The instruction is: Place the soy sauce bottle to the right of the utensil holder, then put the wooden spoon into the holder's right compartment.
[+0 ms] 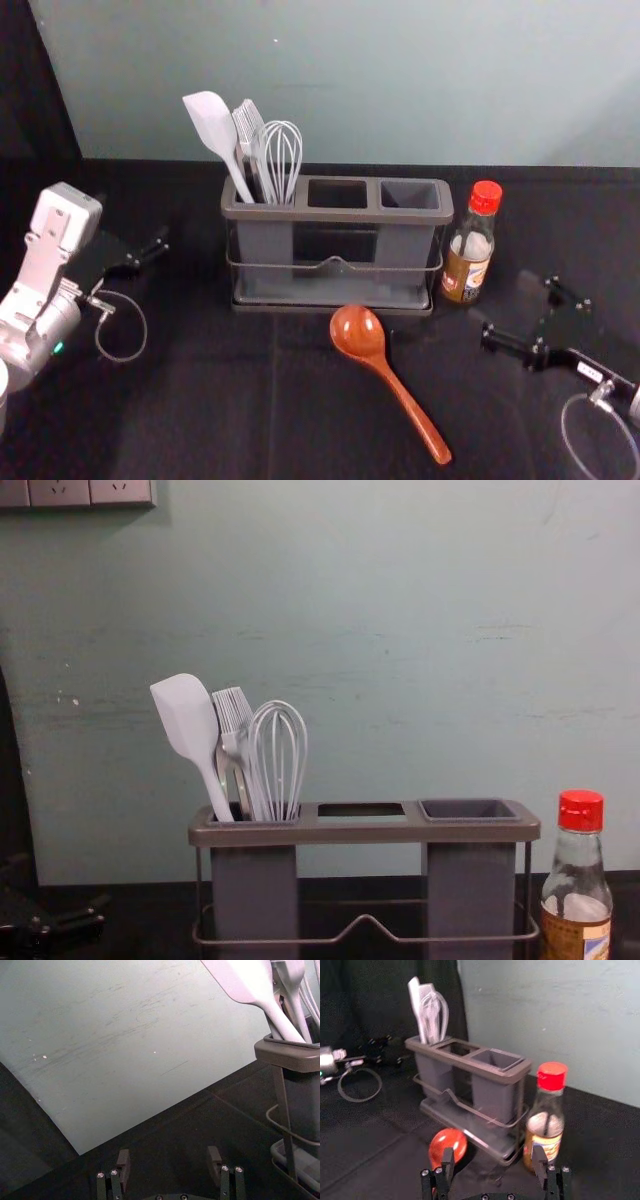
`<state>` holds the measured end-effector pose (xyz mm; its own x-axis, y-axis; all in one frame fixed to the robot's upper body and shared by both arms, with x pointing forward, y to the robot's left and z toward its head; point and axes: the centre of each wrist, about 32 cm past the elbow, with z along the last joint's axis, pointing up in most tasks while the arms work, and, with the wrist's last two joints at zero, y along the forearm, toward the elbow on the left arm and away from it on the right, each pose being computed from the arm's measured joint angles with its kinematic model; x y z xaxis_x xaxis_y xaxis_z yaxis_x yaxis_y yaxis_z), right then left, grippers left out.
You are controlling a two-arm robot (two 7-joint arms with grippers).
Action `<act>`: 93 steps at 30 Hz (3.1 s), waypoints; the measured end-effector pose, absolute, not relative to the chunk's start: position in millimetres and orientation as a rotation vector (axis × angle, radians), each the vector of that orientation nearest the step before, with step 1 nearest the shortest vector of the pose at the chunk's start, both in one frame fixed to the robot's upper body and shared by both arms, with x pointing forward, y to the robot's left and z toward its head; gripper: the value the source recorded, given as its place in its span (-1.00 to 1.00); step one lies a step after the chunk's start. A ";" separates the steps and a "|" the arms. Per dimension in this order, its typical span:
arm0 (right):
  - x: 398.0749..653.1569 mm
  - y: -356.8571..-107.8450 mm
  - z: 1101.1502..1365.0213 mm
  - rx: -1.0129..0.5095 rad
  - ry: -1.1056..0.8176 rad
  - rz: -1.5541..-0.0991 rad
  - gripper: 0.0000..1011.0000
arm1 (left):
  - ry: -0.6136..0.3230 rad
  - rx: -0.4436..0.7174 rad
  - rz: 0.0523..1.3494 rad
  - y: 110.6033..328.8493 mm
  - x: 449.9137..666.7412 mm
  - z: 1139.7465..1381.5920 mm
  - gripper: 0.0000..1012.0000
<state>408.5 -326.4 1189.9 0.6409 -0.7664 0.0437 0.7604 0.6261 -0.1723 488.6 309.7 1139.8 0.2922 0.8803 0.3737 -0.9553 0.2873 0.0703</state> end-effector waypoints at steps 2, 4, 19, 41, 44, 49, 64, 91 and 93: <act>406.2 -324.9 1189.9 -0.194 0.037 -0.866 0.98 | -0.285 0.305 1.248 309.7 488.6 1139.8 0.99; 403.4 -321.6 1191.3 -0.214 0.040 -0.848 0.98 | -0.285 0.305 1.248 309.7 488.6 1139.8 0.99; 405.8 -288.1 1224.0 -0.458 0.066 -0.743 0.98 | -0.285 0.305 1.248 309.7 488.6 1139.8 0.99; 425.2 -229.4 1255.2 -0.727 0.119 -0.638 0.98 | -0.285 0.305 1.248 309.7 488.6 1139.8 0.99; 429.1 -222.8 1251.6 -0.734 0.136 -0.653 0.98 | -0.285 0.305 1.248 309.7 488.6 1139.8 0.99; 434.2 -214.7 1245.7 -0.742 0.148 -0.671 0.98 | -0.285 0.305 1.248 309.7 488.6 1139.8 0.99; 448.8 -207.4 1236.0 -0.740 0.174 -0.715 0.98 | -0.285 0.304 1.248 309.7 488.6 1139.8 0.99; 450.9 -200.2 1220.0 -0.723 0.207 -0.807 0.98 | -0.285 0.304 1.248 309.7 488.6 1139.8 0.99; 450.9 -199.7 1218.9 -0.724 0.208 -0.809 0.98 | -0.285 0.305 1.248 309.7 488.6 1139.8 0.99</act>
